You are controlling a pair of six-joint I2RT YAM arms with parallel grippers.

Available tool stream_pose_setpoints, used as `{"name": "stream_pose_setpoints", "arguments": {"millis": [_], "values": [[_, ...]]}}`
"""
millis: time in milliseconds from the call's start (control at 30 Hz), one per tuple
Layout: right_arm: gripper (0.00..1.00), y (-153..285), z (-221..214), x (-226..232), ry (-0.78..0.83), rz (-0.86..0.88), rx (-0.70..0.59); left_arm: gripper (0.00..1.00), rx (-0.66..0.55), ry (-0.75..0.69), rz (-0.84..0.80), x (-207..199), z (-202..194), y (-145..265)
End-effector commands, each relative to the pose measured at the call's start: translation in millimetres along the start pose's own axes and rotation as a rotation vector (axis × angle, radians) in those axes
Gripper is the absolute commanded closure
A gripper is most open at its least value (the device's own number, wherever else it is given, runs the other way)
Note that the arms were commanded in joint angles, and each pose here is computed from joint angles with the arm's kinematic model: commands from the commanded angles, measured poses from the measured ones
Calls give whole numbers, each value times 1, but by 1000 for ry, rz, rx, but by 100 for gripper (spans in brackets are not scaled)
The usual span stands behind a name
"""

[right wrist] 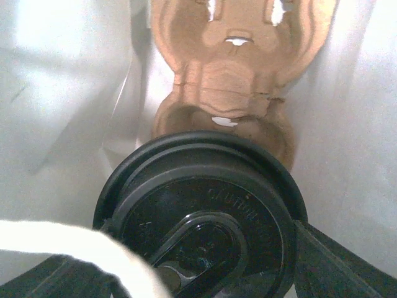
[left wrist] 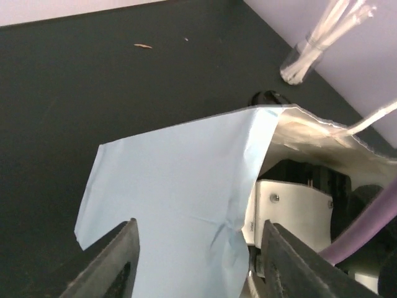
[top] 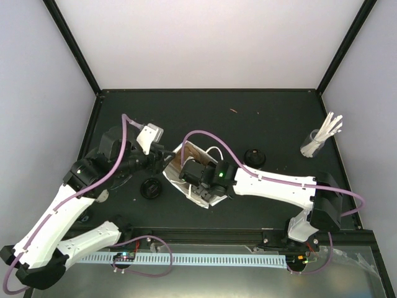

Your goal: Pack the takeout coffee

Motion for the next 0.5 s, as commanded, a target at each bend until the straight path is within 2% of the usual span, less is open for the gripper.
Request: {"name": "stream_pose_setpoints", "arguments": {"millis": [0,167,367,467], "values": [[46,17,-4,-3,58,-8,-16,37,-110,48,42,-3,22,22],[45,28,3,-14,70,-63,-39,17,-139,127,90,7,29,30],[46,25,6,-11,90,-52,-28,2,-196,241,150,32,35,40],[46,25,1,-8,80,-36,-35,1,-210,315,224,56,36,41]]}}
Point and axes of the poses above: each gripper's point midway between its finger pads, its own y axis back along the fingers, its own x axis along the line the jaws close on, z = x × y, the point moved 6 cm from there along y, back along the fingers, and after that the axes turned 14 degrees about y, right-handed, at the moved point
